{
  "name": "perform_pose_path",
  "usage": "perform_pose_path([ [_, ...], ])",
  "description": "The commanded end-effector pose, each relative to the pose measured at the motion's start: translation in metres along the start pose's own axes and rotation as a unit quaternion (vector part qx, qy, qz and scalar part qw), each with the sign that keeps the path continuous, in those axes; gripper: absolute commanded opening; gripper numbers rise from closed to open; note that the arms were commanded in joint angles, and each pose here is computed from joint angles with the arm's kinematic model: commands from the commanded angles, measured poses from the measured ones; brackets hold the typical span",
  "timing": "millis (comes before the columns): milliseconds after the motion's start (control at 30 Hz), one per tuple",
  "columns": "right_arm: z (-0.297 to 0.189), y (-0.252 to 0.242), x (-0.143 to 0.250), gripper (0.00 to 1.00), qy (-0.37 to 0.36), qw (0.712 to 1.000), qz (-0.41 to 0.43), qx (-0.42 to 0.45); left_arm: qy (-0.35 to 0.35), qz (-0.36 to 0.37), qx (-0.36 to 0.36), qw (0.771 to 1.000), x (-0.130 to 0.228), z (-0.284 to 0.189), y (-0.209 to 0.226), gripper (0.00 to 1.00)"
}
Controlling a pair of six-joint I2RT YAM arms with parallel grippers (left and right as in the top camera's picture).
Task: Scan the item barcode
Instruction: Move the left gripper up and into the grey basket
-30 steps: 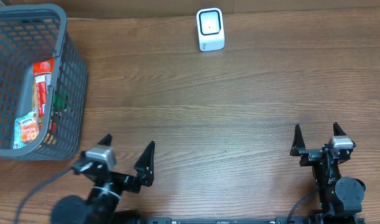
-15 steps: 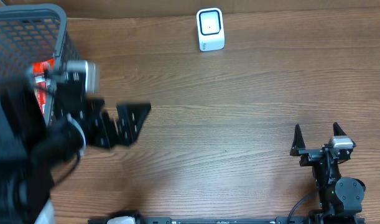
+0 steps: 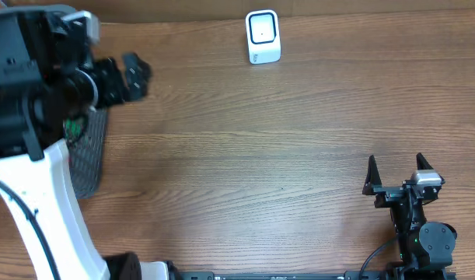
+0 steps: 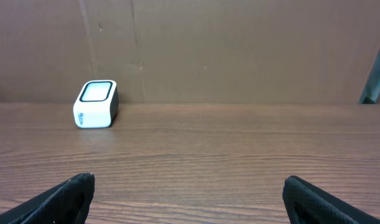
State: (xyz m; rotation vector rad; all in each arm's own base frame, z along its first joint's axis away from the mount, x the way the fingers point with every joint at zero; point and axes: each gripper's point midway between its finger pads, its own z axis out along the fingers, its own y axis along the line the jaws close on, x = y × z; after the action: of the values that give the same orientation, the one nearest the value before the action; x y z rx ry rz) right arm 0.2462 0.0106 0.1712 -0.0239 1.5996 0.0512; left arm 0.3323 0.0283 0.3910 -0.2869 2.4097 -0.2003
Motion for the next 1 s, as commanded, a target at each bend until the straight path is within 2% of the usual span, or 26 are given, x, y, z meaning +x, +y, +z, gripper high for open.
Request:
perform_pose_path([
  [0, 0.000, -0.001, 0.001, 1.00, -0.003, 1.000, -0.001, 0.003, -0.032, -0.094, -0.121, 0.988, -0.017, -0.001, 0.062, 1.00],
  [100, 0.000, -0.001, 0.002, 1.00, -0.003, 1.000, -0.001, 0.003, -0.043, -0.162, -0.171, 0.971, -0.024, 0.004, 0.103, 1.00],
  [167, 0.000, -0.001, 0.002, 1.00, -0.003, 1.000, -0.001, 0.003, -0.037, -0.183, -0.189, 0.964, -0.025, 0.012, 0.124, 1.00],
  [533, 0.000, -0.001, 0.002, 1.00, -0.003, 1.000, -0.001, 0.003, 0.067, -0.280, -0.258, 0.922, 0.015, 0.053, 0.221, 1.00],
  [800, 0.000, -0.001, 0.001, 1.00, -0.003, 1.000, -0.001, 0.003, 0.103, -0.328, -0.266, 0.901, 0.034, 0.074, 0.266, 1.00],
  [967, 0.000, -0.001, 0.002, 1.00, -0.003, 1.000, -0.001, 0.003, 0.132, -0.346, -0.229, 0.900, 0.041, 0.110, 0.274, 1.00],
])
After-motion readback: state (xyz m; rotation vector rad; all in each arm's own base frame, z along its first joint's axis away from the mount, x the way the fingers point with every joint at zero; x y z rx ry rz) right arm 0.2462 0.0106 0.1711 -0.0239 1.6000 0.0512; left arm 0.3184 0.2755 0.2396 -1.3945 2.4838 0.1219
